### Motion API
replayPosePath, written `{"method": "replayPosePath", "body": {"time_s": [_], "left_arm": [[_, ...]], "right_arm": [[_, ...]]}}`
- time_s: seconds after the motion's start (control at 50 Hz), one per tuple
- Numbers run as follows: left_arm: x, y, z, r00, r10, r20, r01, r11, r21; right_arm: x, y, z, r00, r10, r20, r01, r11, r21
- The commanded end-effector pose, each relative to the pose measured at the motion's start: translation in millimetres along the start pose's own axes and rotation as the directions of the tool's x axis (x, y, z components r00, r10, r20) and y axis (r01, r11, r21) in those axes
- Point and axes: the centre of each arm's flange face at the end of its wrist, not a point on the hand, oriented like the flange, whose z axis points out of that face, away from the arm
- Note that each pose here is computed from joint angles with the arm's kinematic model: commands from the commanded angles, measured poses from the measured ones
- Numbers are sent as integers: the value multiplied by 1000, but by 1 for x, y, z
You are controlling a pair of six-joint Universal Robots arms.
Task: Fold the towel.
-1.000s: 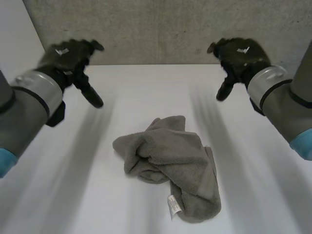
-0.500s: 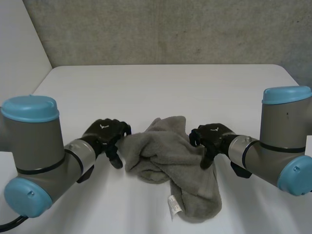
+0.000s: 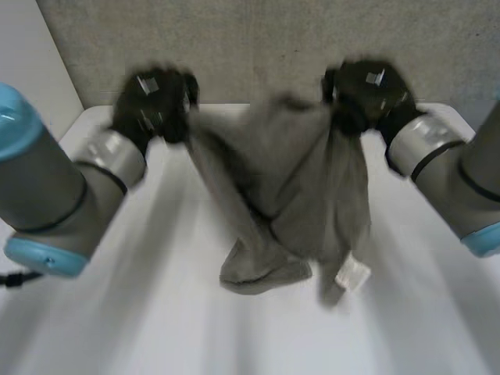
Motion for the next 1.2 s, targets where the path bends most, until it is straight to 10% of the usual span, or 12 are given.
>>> {"method": "replayPosePath", "body": {"time_s": [0.02,0.22,0.48,0.78,1.2], "left_arm": [[-16,-76,-13,987,-24,161,-36,933,357],[13,-9,-70,1000,12,-13,-10,989,145],[33,82,-136,985,70,-160,-103,972,-212],[40,84,-151,968,114,-223,-177,941,-288],[40,89,-153,969,108,-223,-176,935,-309]], "right_arm": [[4,-52,-10,999,-23,-40,34,958,284],[-21,0,-45,973,-174,148,175,985,9],[-41,95,-116,806,-240,541,490,783,-383],[-17,50,-86,941,-60,334,206,883,-421],[-24,104,-44,903,-47,428,265,845,-464]]}}
